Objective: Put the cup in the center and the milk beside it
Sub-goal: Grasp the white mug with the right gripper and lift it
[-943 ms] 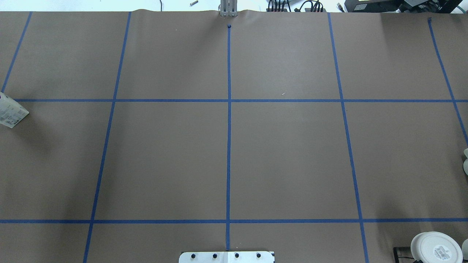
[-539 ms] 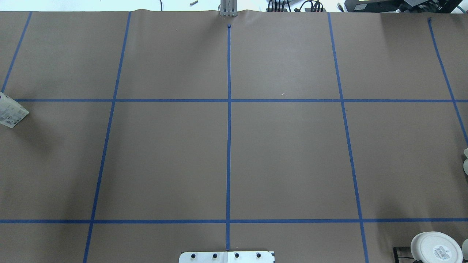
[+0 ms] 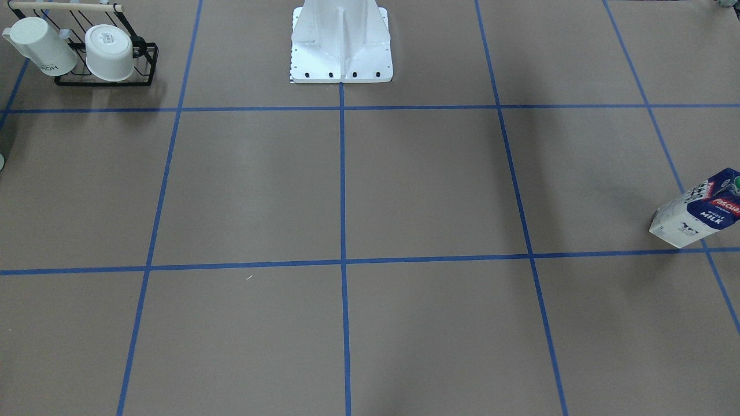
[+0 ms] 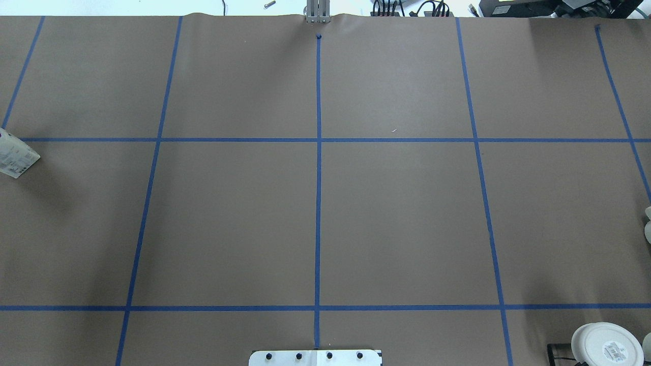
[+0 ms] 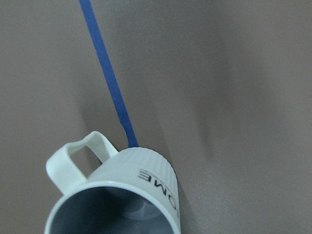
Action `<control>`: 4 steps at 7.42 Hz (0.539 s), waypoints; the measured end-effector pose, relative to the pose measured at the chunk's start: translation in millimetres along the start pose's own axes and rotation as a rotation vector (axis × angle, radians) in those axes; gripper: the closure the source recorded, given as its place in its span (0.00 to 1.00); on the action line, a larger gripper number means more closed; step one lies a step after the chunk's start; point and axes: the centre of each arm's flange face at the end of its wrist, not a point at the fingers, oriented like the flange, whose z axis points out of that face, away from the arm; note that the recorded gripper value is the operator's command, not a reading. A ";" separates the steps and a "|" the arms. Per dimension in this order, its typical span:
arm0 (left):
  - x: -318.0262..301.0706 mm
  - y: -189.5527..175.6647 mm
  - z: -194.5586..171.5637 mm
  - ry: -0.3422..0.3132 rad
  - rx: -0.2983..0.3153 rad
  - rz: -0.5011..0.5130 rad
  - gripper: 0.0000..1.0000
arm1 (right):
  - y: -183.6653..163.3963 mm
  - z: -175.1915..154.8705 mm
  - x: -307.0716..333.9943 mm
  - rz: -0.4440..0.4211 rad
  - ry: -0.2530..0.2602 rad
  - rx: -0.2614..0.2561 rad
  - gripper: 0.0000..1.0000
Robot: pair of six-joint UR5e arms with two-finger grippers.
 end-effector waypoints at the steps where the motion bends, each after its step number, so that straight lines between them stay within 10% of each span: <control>1: -0.6 0.2 0.4 0.000 -0.001 -0.001 0.02 | 0.1 0.6 -0.5 -0.002 0.000 0.000 1.00; 4: -1.3 0.4 1.2 0.000 -0.003 -0.002 0.02 | -3.3 -2.2 -7.8 -0.011 -0.012 0.007 1.00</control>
